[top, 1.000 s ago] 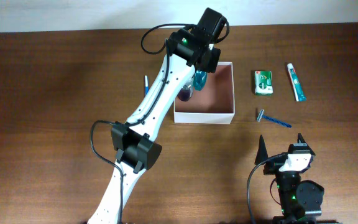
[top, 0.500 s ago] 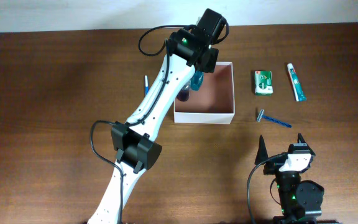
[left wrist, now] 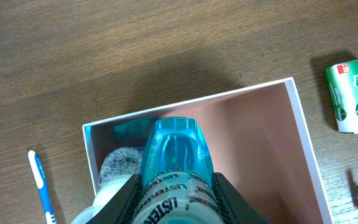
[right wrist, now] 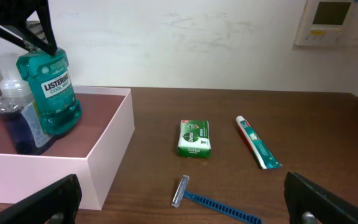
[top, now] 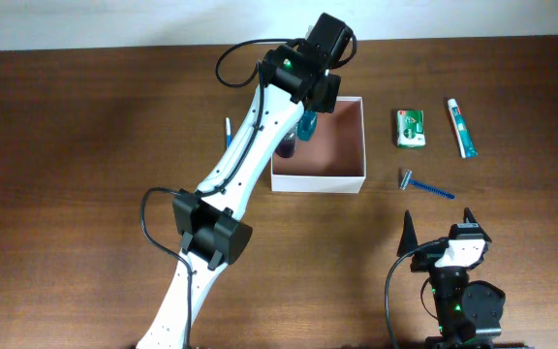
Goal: Pack container
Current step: 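Lower the Listerine beside the soap bottle and open the left gripper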
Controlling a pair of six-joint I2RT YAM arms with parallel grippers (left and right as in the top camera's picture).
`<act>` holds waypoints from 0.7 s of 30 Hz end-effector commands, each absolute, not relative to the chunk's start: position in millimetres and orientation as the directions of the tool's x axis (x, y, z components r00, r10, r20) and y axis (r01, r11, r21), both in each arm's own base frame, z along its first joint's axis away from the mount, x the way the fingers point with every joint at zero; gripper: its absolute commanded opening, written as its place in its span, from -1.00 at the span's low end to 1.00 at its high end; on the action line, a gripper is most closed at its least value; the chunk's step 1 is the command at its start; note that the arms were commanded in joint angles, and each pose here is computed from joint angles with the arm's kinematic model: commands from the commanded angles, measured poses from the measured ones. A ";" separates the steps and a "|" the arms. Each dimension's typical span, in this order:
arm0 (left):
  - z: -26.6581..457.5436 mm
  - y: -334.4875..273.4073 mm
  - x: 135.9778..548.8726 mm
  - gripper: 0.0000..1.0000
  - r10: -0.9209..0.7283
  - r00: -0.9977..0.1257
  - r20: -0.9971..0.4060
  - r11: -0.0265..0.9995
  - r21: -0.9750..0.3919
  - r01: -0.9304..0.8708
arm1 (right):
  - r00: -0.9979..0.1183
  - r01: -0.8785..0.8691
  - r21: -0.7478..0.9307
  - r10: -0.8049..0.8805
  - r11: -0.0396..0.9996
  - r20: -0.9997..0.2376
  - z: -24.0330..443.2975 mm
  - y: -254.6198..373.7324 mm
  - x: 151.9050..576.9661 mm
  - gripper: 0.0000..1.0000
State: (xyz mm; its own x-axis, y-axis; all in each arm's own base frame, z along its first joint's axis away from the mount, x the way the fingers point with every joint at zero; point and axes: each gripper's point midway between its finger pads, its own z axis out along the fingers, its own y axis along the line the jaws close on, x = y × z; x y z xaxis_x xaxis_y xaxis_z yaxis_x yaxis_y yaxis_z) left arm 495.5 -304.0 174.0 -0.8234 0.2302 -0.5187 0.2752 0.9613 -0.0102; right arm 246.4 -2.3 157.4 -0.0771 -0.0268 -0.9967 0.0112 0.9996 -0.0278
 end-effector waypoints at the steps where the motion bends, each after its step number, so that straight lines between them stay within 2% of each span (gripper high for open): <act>1: 188.2 -300.5 498.7 -0.68 0.192 -0.816 -0.545 0.967 -0.036 0.251 | -0.078 0.015 -0.027 -0.026 1.000 -0.997 155.8 -3.5 246.0 0.97; 21: 157.2 -301.0 497.4 -0.67 0.166 -0.858 -0.487 0.977 -0.040 0.211 | -0.078 0.015 -0.027 -0.026 1.000 -0.997 155.8 -3.5 246.0 0.97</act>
State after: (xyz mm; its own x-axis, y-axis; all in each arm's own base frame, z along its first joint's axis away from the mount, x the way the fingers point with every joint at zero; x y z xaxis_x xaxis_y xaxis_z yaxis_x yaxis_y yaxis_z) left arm 492.2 -303.3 161.6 -0.8542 0.1868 -0.4852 0.2308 0.9725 -0.0319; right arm 246.4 -2.3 157.4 -0.0771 -0.0268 -0.9967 0.0112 0.9996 -0.0278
